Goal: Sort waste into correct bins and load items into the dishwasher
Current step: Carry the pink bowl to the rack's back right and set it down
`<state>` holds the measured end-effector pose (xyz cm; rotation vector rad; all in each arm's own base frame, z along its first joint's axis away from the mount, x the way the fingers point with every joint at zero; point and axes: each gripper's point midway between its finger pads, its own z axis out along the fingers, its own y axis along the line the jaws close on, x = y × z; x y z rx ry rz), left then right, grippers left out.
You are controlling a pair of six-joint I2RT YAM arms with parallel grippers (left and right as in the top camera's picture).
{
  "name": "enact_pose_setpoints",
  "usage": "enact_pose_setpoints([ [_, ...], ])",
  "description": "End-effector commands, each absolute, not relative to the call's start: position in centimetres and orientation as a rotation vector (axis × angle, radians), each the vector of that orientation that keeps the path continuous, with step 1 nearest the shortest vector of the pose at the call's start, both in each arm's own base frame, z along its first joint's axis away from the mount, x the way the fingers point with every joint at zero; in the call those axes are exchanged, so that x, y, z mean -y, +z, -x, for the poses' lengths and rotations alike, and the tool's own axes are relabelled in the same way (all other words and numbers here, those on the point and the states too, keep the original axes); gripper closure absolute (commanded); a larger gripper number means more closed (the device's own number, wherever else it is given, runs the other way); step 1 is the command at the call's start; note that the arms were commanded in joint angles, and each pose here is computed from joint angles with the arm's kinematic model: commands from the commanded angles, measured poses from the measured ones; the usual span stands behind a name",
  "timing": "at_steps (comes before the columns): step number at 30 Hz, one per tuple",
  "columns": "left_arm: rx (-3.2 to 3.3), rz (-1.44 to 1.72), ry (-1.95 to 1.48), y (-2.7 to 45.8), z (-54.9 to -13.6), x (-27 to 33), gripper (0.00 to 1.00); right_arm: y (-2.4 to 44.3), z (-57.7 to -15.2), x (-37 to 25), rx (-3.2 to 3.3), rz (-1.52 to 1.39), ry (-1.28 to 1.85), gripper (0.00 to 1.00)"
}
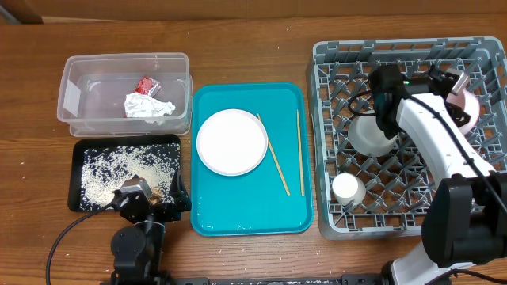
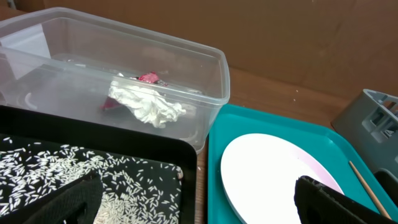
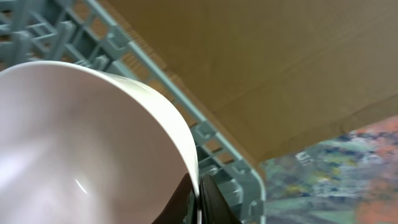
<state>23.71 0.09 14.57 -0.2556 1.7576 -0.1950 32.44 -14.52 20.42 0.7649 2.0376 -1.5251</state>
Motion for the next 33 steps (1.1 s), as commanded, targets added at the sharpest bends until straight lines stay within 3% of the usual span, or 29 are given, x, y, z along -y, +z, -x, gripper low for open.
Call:
enact_pose_setpoints([
  [1, -1.743, 0.275, -0.190, 14.7, -23.7, -0.4, 0.00, 20.6, -31.7, 16.3, -2.026, -0.796, -1.585, 0.96],
  [11, -1.744, 0.275, -0.190, 14.7, -23.7, -0.4, 0.00, 18.5, -30.4, 18.0, -2.123, -0.929, -1.529, 0.96],
  [23, -1.743, 0.275, -0.190, 14.7, -23.7, -0.4, 0.00, 17.0, -32.3, 14.7, -2.151, -0.742, -1.554, 0.96],
  [28, -1.744, 0.275, -0.190, 14.7, -23.7, -0.4, 0.00, 17.8, -32.9, 13.7, -2.123, -0.652, -1.588, 0.92],
  [29, -1.744, 0.275, -0.190, 14.7, -23.7, -0.4, 0.00, 18.0, -33.0, 13.5, -2.115, -0.635, -1.598, 0.96],
  [33, -1.744, 0.275, -0.190, 14.7, -23.7, -0.4, 0.00, 19.8, -33.2, 13.9, -2.007, -0.582, -1.690, 0.96],
])
